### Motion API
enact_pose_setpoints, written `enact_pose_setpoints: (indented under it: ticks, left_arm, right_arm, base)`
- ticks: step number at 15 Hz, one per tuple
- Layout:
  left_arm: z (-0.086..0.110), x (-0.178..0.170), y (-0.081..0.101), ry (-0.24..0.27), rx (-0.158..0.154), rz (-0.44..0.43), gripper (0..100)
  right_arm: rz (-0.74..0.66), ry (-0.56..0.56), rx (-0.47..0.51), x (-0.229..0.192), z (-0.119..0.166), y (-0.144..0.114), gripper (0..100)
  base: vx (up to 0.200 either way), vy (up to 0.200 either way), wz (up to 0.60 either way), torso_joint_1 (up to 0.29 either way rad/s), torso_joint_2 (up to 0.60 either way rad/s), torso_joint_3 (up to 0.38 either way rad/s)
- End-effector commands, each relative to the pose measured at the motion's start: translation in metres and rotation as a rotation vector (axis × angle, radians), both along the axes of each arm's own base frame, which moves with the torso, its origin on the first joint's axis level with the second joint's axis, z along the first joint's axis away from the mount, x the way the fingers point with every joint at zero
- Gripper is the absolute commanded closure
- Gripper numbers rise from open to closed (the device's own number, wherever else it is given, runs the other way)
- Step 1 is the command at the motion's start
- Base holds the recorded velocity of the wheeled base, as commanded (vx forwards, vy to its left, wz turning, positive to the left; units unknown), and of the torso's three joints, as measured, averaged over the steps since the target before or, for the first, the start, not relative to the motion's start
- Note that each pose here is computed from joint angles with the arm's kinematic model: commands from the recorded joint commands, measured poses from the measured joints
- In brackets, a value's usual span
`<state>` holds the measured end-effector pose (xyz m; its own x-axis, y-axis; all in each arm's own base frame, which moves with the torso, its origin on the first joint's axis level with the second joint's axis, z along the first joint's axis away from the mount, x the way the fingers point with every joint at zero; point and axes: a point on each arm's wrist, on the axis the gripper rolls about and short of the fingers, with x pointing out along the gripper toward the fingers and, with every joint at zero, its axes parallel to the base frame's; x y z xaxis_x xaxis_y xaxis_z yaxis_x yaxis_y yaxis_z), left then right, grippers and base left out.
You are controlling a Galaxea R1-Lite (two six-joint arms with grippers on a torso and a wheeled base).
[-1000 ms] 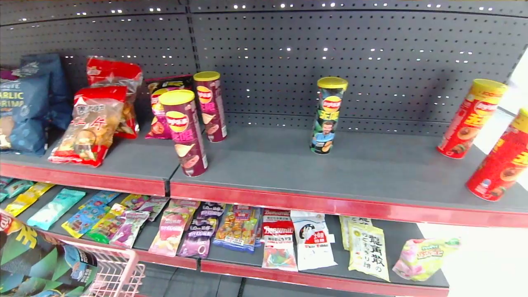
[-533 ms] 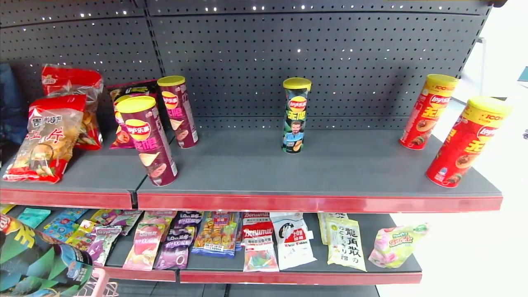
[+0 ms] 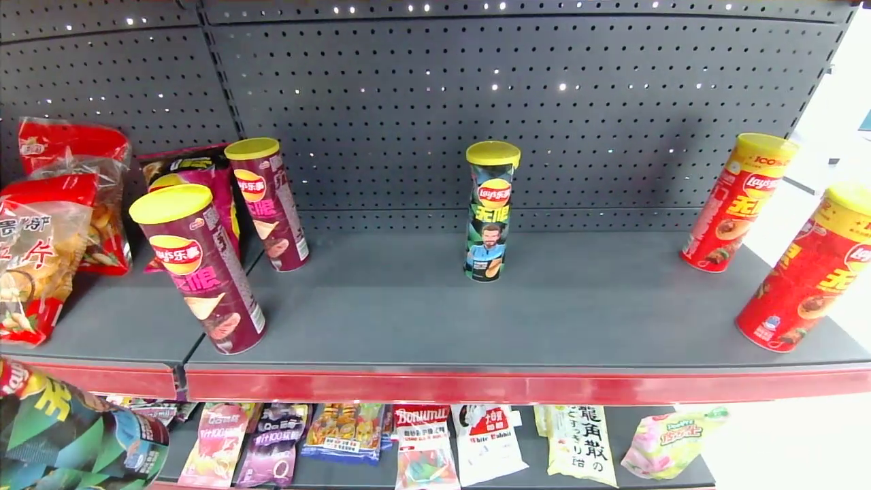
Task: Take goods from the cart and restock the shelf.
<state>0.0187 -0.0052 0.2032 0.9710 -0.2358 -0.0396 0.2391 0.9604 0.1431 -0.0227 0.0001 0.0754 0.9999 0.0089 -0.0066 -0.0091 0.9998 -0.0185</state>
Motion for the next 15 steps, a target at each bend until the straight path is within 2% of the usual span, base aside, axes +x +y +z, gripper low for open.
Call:
enact_pose_setpoints:
  ticks: [1,3,4,5,6,8,11,12,15]
  left_arm:
    - [-0.008,-0.009,0.000,-0.022,-0.003,-0.023,100]
    - [-0.010,-0.012,0.000,-0.006,-0.003,-0.044,100]
    - [-0.010,-0.014,-0.001,-0.006,-0.005,-0.070,100]
    - [-0.012,-0.015,-0.002,-0.006,-0.007,-0.118,100]
    - [-0.013,-0.016,-0.003,-0.002,-0.009,-0.153,100]
    - [-0.007,-0.014,-0.003,-0.004,-0.010,-0.145,100]
    - [0.000,-0.014,-0.002,-0.021,-0.011,-0.096,100]
    - [0.000,-0.015,-0.001,-0.026,-0.010,-0.082,100]
    - [0.000,-0.014,-0.001,-0.027,-0.008,-0.052,100]
  right_arm:
    - [0.006,0.013,-0.004,0.001,0.000,0.000,0]
    - [0.082,-0.012,-0.043,-0.001,0.008,0.002,0]
    - [0.144,-0.017,-0.032,0.005,0.068,0.003,0]
    - [0.171,-0.010,0.008,0.021,0.115,0.004,0]
    - [0.289,0.013,-0.017,0.034,0.134,0.006,0]
    - [0.393,0.109,-0.084,0.074,0.152,0.012,0]
    - [0.482,0.157,-0.089,0.150,0.204,0.033,0]
    - [0.527,0.164,-0.094,0.167,0.212,0.045,0]
    - [0.608,0.217,-0.115,0.193,0.211,0.076,0]
  base:
    - [0.000,0.000,0.00,0.000,0.00,0.000]
    - [0.000,0.000,0.00,0.000,0.00,0.000]
    - [0.000,0.000,0.00,0.000,0.00,0.000]
    - [0.000,0.000,0.00,0.000,0.00,0.000]
    - [0.000,0.000,0.00,0.000,0.00,0.000]
    - [0.000,0.000,0.00,0.000,0.00,0.000]
    - [0.000,0.000,0.00,0.000,0.00,0.000]
    - [0.000,0.000,0.00,0.000,0.00,0.000]
    - [0.000,0.000,0.00,0.000,0.00,0.000]
